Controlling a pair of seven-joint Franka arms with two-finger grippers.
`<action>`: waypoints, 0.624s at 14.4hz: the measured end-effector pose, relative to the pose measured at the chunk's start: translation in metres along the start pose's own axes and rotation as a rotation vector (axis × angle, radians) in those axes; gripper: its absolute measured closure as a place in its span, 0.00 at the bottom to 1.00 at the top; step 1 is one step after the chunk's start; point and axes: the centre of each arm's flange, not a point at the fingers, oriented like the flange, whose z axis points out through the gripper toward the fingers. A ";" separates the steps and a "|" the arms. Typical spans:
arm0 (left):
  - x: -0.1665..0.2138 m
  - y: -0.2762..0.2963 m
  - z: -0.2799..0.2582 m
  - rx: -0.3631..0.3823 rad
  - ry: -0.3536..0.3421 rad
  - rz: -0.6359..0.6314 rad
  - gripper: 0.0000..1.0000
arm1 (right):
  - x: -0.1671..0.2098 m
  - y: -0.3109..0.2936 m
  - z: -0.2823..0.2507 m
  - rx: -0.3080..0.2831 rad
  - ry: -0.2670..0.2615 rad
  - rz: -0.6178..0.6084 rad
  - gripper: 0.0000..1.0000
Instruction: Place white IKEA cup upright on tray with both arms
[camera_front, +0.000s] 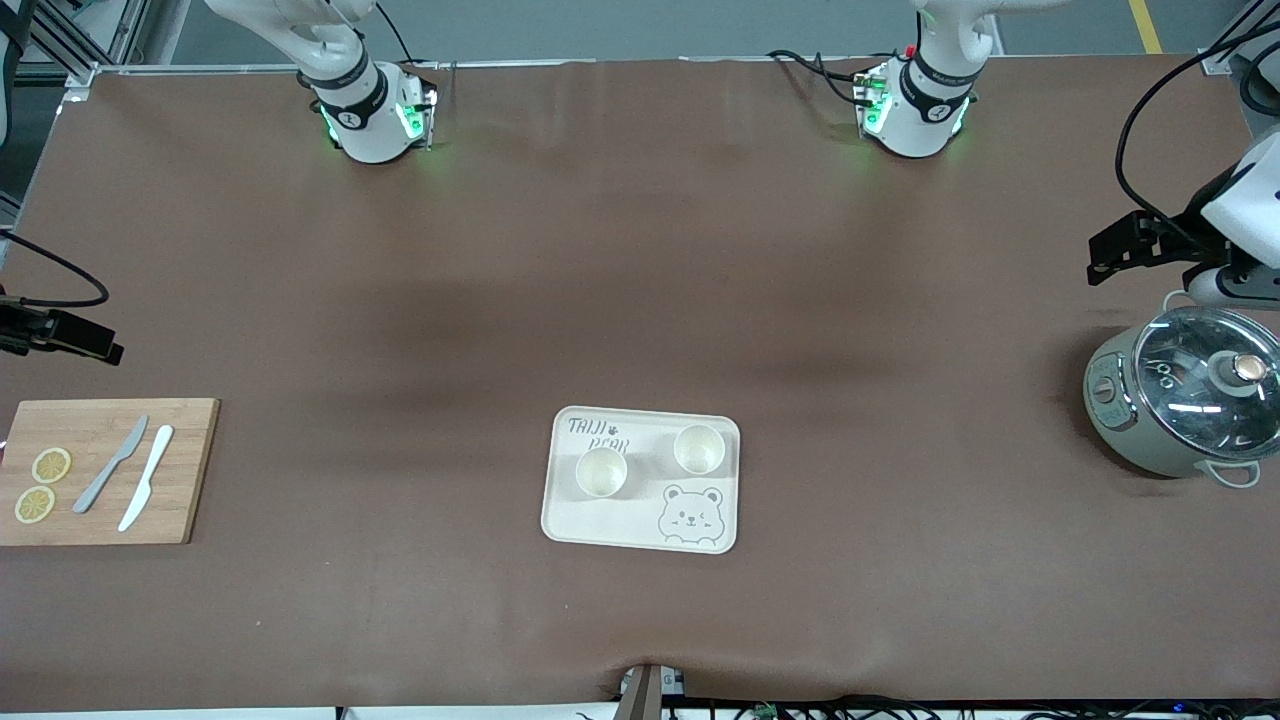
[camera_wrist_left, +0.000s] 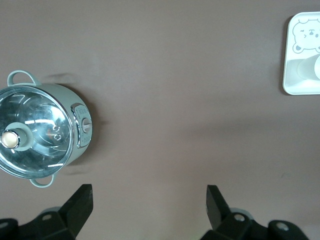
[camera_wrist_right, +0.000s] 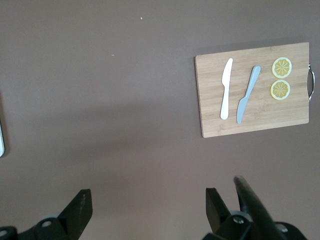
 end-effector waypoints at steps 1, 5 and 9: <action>0.000 0.001 -0.001 0.000 0.003 0.002 0.00 | 0.000 -0.001 0.000 0.000 0.001 -0.002 0.00; 0.000 0.005 -0.005 0.001 0.011 0.009 0.00 | 0.004 -0.011 -0.003 0.008 0.037 -0.018 0.00; -0.001 0.009 -0.006 0.001 0.014 0.017 0.00 | 0.008 -0.033 -0.007 0.014 0.083 -0.053 0.00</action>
